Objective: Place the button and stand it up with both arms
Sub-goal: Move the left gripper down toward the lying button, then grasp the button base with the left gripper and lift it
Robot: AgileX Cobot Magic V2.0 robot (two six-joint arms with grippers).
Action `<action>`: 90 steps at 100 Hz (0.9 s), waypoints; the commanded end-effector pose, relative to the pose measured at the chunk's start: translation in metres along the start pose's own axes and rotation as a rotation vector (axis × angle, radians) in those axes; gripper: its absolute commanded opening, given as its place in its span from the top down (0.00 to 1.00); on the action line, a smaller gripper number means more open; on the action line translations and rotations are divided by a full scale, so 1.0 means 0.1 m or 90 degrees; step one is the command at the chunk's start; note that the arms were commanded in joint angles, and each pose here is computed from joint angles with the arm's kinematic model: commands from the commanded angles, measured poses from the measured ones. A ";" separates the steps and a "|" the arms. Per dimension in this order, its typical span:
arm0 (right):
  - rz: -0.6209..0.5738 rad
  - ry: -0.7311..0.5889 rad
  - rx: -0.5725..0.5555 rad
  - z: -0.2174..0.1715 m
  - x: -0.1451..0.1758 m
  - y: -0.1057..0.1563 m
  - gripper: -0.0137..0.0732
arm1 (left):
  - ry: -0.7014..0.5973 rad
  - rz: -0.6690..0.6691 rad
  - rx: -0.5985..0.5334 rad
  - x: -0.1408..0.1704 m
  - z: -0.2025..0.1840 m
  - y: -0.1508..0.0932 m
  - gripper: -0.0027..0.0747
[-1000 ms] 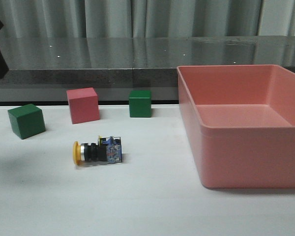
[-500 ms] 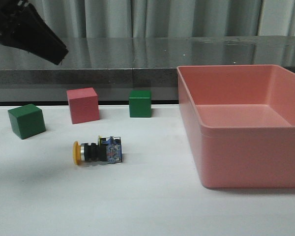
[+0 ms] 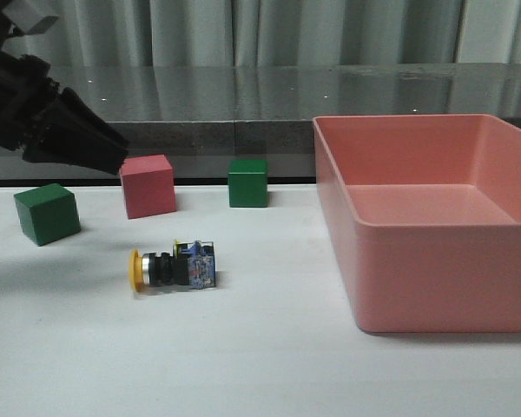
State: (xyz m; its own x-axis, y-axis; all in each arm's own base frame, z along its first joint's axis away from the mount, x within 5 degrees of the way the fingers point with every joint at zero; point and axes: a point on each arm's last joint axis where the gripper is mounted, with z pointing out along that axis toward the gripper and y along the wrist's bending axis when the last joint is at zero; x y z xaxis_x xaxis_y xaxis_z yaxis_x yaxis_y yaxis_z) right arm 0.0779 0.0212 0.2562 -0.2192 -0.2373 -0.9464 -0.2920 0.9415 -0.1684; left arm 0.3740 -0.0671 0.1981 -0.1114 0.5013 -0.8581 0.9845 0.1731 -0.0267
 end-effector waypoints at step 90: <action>0.004 -0.049 0.030 -0.02 -0.13 -0.05 0.91 | -0.059 0.082 -0.034 0.14 0.31 -0.37 0.50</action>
State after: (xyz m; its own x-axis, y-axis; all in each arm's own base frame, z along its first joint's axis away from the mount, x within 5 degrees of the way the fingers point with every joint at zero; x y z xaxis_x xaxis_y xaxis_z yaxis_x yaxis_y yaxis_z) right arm 0.0779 0.0212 0.2562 -0.2192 -0.2373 -0.9464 -0.2920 0.9415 -0.1684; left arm 0.3387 -0.0818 0.1512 -0.0301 0.4732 -0.8804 0.9905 0.1324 0.0373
